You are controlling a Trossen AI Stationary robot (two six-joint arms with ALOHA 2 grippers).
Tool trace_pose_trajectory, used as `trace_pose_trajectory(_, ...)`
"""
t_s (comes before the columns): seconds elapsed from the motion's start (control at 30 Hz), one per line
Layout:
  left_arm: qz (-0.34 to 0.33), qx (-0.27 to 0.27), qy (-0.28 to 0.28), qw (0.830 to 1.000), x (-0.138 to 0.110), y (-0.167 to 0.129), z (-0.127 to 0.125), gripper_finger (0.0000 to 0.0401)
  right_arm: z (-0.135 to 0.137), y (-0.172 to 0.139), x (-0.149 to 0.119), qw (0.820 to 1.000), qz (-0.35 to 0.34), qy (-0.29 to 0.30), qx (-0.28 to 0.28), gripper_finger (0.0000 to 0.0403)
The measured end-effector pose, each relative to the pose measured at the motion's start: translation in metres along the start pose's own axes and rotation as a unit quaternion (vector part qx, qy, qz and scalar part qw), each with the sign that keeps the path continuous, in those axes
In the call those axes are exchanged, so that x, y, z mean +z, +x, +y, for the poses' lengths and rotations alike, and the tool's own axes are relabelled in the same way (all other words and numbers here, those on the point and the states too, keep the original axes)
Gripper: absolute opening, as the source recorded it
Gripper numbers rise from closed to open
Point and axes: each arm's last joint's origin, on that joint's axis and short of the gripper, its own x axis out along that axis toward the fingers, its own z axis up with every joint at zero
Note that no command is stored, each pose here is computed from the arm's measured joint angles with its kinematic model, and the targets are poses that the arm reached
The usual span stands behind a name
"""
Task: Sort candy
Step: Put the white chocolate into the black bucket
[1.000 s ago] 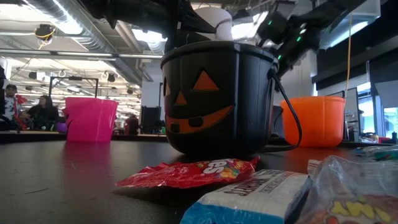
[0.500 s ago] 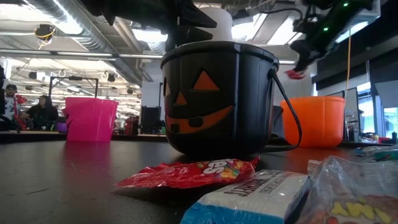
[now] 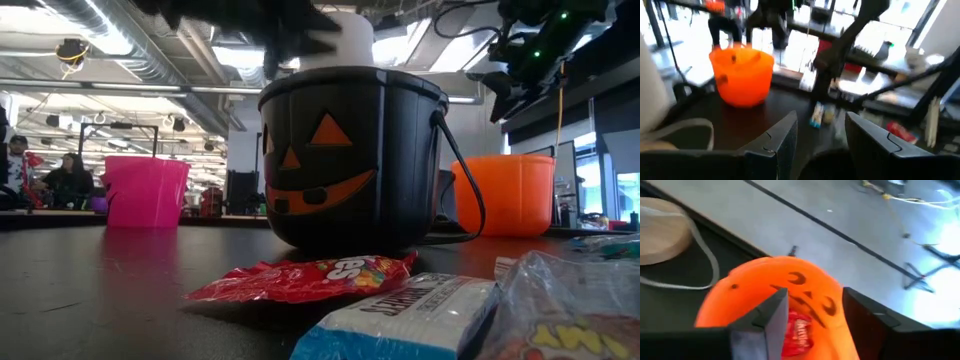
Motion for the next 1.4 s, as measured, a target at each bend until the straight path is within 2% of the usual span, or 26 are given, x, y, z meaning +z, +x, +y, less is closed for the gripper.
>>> trace_pose_trajectory(0.07,0.006,0.001,0.011,1.0,0.02,-0.016,-0.004,0.0156,0.001,-0.003,0.002,0.999,-0.017,0.007,0.036,0.0202)
trace_pose_trajectory(0.17,0.06,0.004,0.043,0.997,0.04,-0.038,-0.017,0.0156,0.002,-0.014,0.008,0.989,-0.073,0.022,0.127,0.0208)
trace_pose_trajectory(0.3,0.176,0.021,0.042,0.983,0.05,-0.063,-0.038,0.0156,0.001,-0.035,0.017,0.953,-0.161,0.04,0.254,0.0209)
trace_pose_trajectory(0.4,0.267,0.031,0.013,0.963,0.039,-0.072,-0.056,0.0156,-0.001,-0.05,0.021,0.917,-0.208,0.06,0.335,0.0209)
trace_pose_trajectory(0.47,0.326,0.026,-0.007,0.945,0.023,-0.076,-0.068,0.0156,-0.002,-0.059,0.023,0.894,-0.234,0.066,0.375,0.0209)
trace_pose_trajectory(0.63,0.427,0.024,-0.034,0.903,-0.016,-0.085,-0.101,0.0156,0.001,-0.076,0.027,0.842,-0.284,0.041,0.456,0.0209)
trace_pose_trajectory(0.73,0.458,0.029,-0.048,0.887,-0.041,-0.092,-0.117,0.0156,0.008,-0.082,0.029,0.824,-0.297,0.026,0.483,0.0209)
trace_pose_trajectory(0.87,0.491,0.062,-0.084,0.865,-0.07,-0.106,-0.126,0.0156,0.02,-0.092,0.031,0.795,-0.32,0.007,0.515,0.0209)
trace_pose_trajectory(1.07,0.519,0.089,-0.111,0.843,-0.099,-0.124,-0.136,0.0156,0.038,-0.105,0.032,0.766,-0.345,-0.015,0.542,0.0209)
trace_pose_trajectory(1.27,0.565,0.086,-0.135,0.81,-0.12,-0.134,-0.138,0.0156,0.064,-0.106,0.033,0.765,-0.341,-0.045,0.544,0.0209)
trace_pose_trajectory(1.4,0.572,0.063,-0.12,0.809,-0.128,-0.137,-0.14,0.0156,0.081,-0.104,0.033,0.767,-0.337,-0.064,0.543,0.0209)
